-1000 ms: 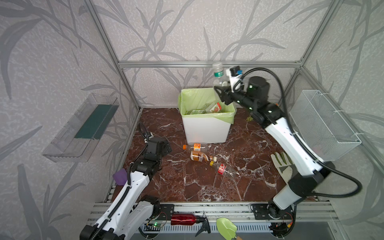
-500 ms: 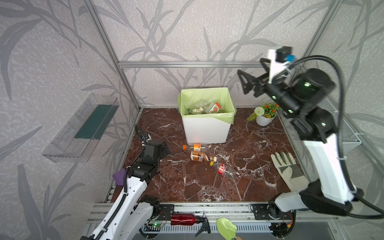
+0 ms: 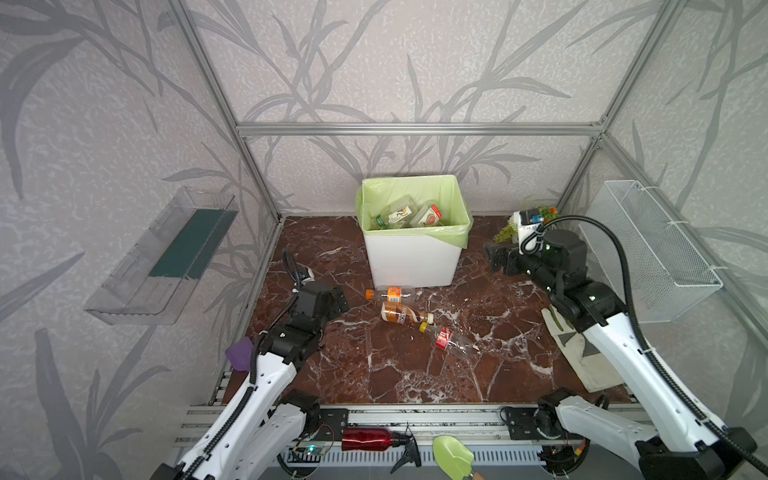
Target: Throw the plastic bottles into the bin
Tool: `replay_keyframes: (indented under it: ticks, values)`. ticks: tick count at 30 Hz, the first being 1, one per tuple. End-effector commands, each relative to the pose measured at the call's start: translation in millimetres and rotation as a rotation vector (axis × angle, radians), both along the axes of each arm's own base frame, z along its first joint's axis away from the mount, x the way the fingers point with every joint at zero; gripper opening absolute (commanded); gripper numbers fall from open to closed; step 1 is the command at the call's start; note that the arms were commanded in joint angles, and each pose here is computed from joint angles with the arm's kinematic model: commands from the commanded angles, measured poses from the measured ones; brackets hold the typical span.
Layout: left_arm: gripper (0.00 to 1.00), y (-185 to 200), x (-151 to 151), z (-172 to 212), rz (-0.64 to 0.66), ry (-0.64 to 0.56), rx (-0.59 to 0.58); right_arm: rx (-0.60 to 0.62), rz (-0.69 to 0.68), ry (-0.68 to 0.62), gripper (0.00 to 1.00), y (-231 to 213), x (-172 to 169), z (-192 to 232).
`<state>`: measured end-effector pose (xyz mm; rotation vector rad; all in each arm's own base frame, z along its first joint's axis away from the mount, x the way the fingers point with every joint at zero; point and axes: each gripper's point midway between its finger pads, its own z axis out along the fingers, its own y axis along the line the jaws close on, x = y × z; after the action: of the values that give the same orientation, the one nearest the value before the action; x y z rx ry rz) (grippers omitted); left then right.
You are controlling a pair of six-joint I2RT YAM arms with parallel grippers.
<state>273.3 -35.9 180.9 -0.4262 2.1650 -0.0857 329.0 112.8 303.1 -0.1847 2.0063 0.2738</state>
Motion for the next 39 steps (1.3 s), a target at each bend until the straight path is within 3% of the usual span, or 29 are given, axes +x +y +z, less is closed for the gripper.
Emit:
replay_keyframes:
  ticks: [1, 6, 10, 16, 23, 39]
  values:
    - [0.99, -15.6, 0.2, 8.3, -0.057, -0.038, 0.068, 0.174, -0.08, -0.023, 0.99, -13.8, -16.9, 6.8]
    - [0.99, -32.2, 0.2, -6.4, -0.092, 0.005, 0.077, 0.245, 0.014, 0.173, 0.99, 8.0, -41.8, -67.3]
    - [0.99, -31.3, 1.1, -14.4, -0.063, 0.011, 0.063, 0.119, 0.089, 0.287, 1.0, 30.4, -69.4, -118.7]
    - [0.99, -17.8, -1.9, -9.4, -0.006, -0.018, 0.088, -0.07, 0.319, 0.437, 1.0, 74.5, -100.3, -171.8]
    - [0.99, 2.4, -9.9, -2.6, 0.049, -0.001, 0.128, -0.296, 0.508, 0.564, 1.0, 107.6, -115.1, -211.6]
    - [0.99, 16.2, -20.8, -11.0, 0.093, -0.002, 0.094, -0.513, 0.632, 0.756, 0.87, 144.5, -120.8, -259.5]
